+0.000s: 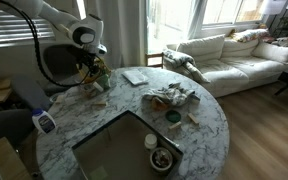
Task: Pick up the yellow book and place it in the clear storage container
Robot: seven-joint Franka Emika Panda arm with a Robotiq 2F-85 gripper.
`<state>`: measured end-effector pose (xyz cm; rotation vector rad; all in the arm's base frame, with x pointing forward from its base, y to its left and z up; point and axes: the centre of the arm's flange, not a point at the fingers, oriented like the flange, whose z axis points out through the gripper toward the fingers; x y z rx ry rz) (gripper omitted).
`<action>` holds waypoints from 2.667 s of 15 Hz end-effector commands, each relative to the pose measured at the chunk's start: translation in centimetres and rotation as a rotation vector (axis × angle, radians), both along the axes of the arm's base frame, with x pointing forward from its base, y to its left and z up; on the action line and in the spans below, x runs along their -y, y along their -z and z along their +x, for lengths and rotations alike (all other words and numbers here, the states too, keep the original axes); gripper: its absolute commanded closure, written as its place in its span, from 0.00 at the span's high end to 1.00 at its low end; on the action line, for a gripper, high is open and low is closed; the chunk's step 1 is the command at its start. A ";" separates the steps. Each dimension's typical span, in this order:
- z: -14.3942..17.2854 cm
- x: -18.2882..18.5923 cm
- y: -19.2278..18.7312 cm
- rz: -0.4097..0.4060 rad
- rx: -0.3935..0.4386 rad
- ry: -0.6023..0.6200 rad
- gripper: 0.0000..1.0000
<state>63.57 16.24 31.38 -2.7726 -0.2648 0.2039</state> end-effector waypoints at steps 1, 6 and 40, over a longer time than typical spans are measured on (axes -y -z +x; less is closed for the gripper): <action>-1.6 1.4 1.2 0.005 0.048 0.082 0.95; -1.1 1.8 2.6 0.089 0.078 0.175 0.92; 0.3 2.9 2.0 0.096 0.131 0.271 0.02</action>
